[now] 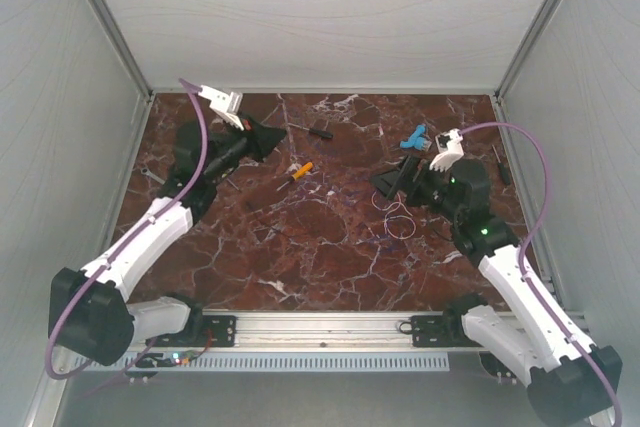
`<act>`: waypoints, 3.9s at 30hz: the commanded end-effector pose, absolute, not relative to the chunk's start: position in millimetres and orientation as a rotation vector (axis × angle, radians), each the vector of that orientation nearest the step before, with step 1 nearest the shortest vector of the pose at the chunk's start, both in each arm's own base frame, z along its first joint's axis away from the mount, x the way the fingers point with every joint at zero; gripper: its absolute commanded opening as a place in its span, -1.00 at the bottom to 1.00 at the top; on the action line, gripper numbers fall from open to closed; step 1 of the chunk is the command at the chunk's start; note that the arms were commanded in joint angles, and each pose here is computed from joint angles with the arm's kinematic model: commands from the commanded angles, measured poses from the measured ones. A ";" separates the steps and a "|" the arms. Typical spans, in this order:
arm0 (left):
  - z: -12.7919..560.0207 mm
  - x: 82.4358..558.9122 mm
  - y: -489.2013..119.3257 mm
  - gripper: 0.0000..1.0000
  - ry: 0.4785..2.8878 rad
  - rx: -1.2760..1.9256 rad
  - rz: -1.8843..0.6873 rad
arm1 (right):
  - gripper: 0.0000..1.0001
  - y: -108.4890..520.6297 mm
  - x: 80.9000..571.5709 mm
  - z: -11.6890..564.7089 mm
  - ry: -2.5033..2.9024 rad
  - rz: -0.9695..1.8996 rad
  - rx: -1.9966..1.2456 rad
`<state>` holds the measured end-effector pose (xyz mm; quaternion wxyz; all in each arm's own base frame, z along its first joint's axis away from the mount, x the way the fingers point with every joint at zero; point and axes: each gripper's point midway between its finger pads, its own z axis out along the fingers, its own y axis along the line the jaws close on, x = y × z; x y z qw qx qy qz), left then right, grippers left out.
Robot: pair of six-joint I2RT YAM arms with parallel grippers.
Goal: Zip-tie the wires
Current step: Untie the cable at the center of the board.
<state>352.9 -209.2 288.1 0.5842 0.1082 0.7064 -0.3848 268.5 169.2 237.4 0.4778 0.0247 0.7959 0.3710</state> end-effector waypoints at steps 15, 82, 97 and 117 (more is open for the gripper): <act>260.8 300.3 -242.8 -1.00 1.505 0.507 -1.066 | 0.39 225.1 285.3 238.5 1.995 1.217 0.035; 154.8 252.5 -158.0 0.08 1.745 -0.006 -0.840 | -1.00 374.7 300.5 278.1 2.019 0.956 -0.432; 111.0 240.5 -174.4 0.88 1.833 0.018 -0.952 | -1.00 334.3 304.7 391.6 1.757 0.805 -0.381; 74.3 259.3 -204.1 0.58 1.989 0.029 -0.906 | -1.00 331.6 271.2 483.6 1.540 0.836 -0.452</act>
